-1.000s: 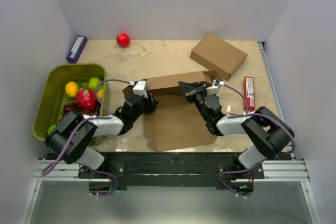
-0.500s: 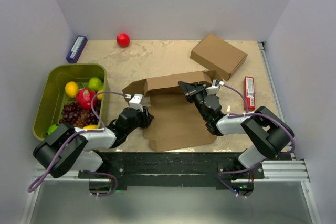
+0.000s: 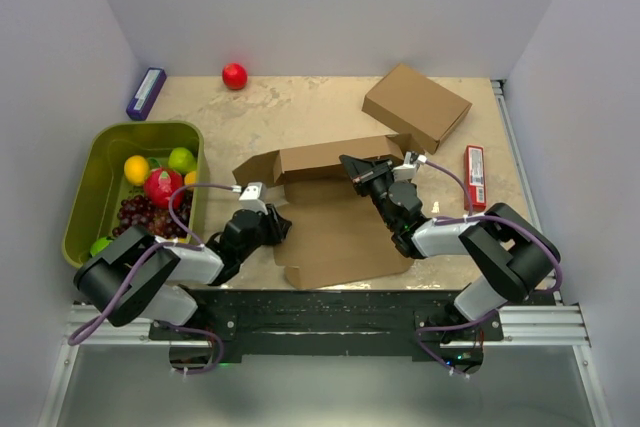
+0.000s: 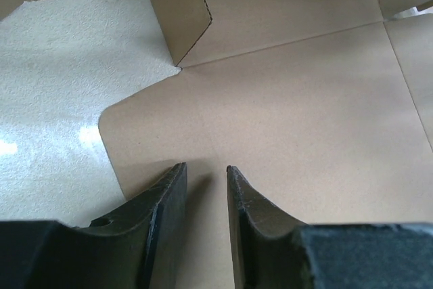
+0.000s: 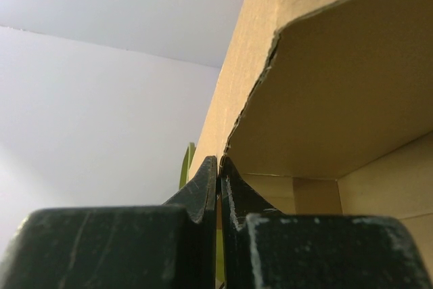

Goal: Fold the paper box

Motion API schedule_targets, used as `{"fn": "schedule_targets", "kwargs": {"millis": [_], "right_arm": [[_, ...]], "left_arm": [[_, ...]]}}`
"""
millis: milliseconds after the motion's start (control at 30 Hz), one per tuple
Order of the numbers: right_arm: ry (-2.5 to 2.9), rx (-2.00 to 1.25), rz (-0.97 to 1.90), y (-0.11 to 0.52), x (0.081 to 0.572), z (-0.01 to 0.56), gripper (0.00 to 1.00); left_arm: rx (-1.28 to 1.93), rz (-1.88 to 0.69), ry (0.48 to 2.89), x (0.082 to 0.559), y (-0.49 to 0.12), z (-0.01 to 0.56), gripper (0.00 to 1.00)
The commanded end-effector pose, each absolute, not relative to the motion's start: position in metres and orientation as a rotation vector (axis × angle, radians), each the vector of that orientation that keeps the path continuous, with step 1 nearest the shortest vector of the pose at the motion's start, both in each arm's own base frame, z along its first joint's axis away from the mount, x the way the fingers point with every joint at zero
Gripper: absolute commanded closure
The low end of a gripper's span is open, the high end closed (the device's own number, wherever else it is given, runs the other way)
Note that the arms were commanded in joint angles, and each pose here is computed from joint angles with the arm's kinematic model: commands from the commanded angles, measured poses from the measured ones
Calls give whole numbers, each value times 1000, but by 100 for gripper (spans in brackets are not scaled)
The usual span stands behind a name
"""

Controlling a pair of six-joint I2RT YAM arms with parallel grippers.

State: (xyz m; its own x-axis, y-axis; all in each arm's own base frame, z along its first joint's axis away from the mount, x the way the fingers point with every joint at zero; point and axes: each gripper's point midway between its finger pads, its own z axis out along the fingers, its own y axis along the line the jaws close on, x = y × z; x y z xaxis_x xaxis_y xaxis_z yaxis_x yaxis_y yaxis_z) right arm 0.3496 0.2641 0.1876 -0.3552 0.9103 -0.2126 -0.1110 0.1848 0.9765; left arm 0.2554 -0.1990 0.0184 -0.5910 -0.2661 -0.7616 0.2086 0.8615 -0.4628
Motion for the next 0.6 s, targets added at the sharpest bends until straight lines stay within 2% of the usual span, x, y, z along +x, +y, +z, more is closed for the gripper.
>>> {"fn": "schedule_targets", "kwargs": {"millis": [0,167,200,367,567], "right_arm": [[1559,782,1285,262,347,174,100],[1558,786,1282,261,347,175,100],[1559,787,1277,260,347,174,100],[1554,793,1286,259,347,175,100],[1545,795,1279,257,347,178,100]], "left_arm": [[-12,-570,2222,235,-184,-10,62],[29,-575,2152,247,-190,16,52],[53,-565,2138,253,-193,26,45],[117,-596,2054,268,-207,77,31],[166,-614,2009,262,-206,117,27]]}}
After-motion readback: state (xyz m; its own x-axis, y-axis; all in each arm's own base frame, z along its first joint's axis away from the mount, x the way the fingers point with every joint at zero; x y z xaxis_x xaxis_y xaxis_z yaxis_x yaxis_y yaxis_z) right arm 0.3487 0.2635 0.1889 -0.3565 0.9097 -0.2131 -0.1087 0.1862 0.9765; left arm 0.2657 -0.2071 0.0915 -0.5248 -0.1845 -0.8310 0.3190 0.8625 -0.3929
